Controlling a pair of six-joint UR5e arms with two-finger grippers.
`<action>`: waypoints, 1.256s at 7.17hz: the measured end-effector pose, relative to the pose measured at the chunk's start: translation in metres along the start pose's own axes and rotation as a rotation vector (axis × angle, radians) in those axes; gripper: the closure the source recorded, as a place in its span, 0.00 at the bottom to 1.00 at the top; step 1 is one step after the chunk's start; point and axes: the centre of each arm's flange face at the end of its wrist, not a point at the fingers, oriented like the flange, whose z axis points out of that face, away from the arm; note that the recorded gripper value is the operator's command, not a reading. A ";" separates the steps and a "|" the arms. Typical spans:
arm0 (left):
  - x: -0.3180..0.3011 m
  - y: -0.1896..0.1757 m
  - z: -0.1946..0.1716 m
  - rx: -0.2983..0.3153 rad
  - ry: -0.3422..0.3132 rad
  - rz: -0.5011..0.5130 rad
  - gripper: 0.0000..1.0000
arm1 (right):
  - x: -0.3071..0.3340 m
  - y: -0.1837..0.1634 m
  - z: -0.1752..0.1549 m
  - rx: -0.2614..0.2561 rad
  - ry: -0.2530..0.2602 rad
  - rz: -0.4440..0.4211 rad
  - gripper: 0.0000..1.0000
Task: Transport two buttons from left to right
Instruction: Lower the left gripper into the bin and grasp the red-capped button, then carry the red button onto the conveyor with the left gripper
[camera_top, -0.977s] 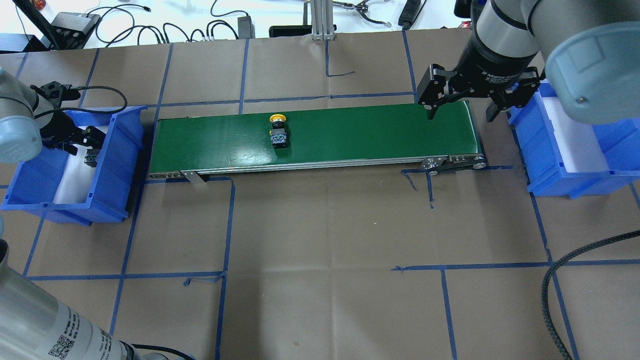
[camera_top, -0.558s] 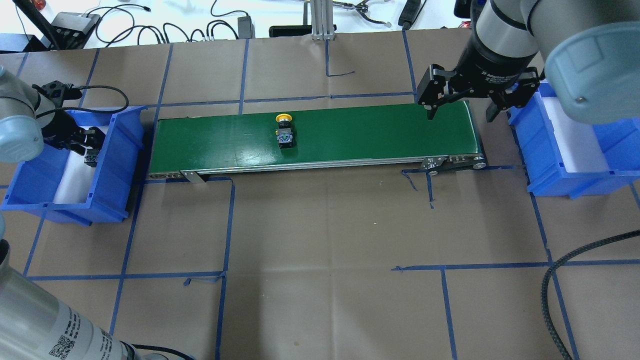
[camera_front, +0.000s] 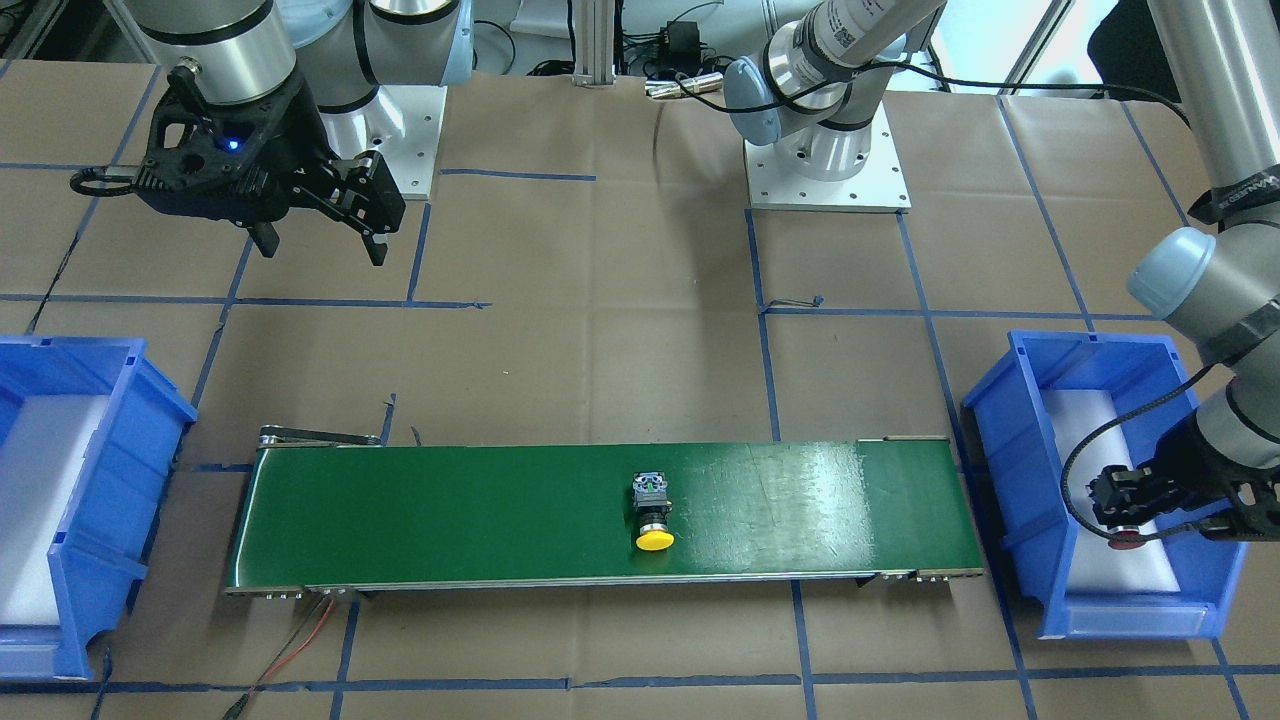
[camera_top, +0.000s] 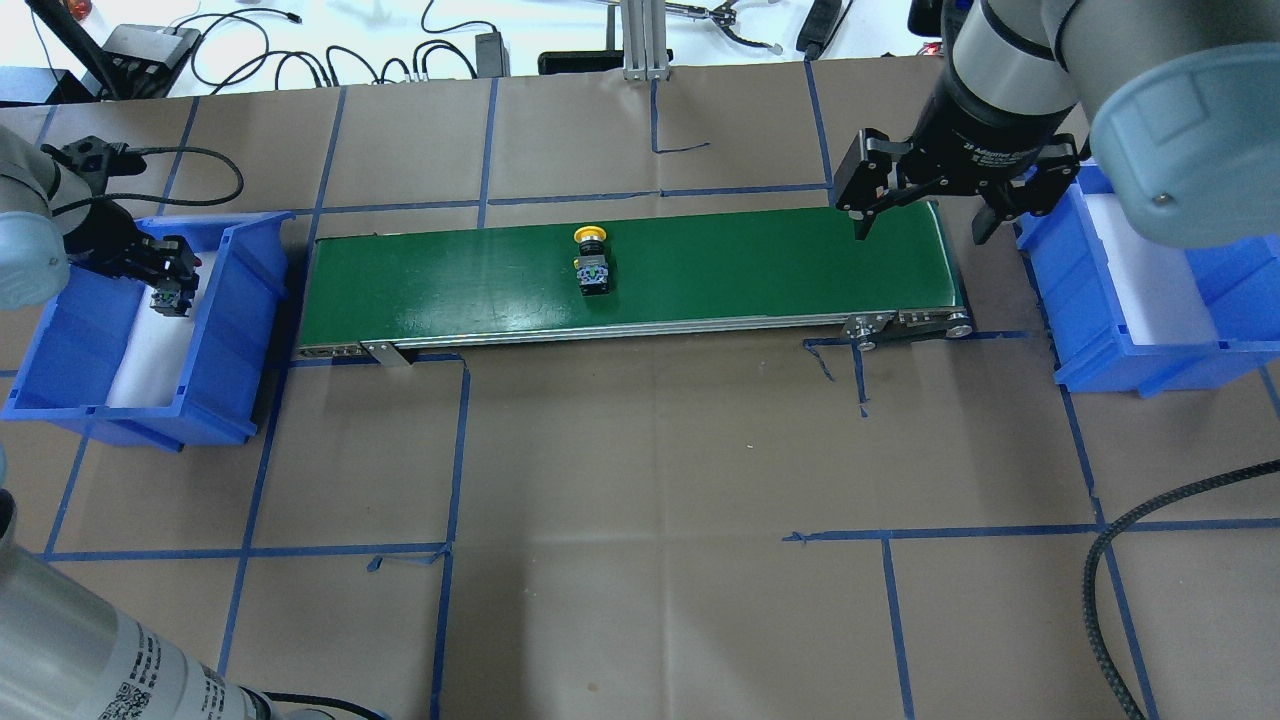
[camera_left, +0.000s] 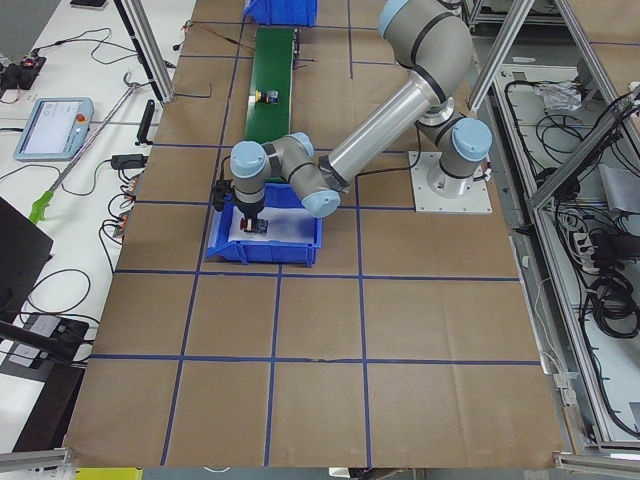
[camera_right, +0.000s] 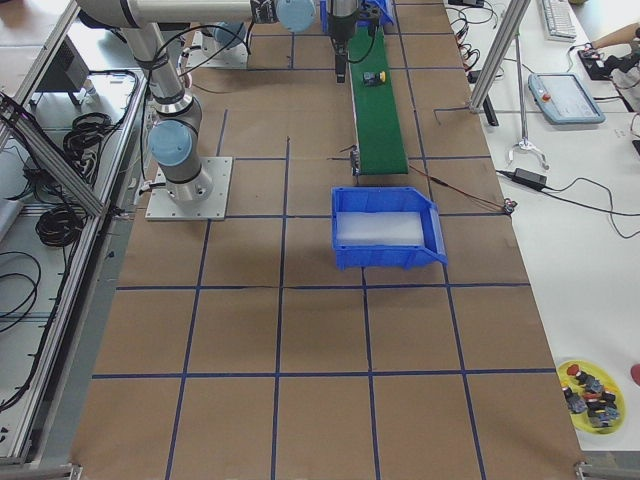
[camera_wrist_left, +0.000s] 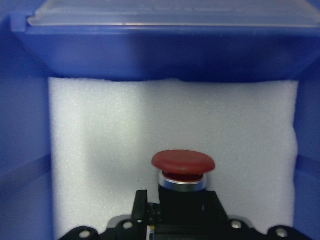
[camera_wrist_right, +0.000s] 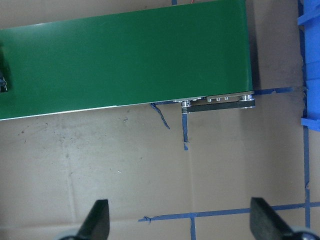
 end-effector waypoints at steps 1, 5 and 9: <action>-0.001 -0.002 -0.029 -0.004 -0.001 0.001 0.81 | 0.000 0.000 0.000 0.000 0.000 0.000 0.00; 0.002 -0.005 -0.144 -0.079 0.024 -0.013 0.81 | 0.000 0.000 0.000 -0.001 0.001 -0.004 0.00; 0.138 -0.039 -0.151 -0.084 0.021 -0.056 0.81 | 0.000 0.000 0.004 -0.005 0.002 -0.007 0.00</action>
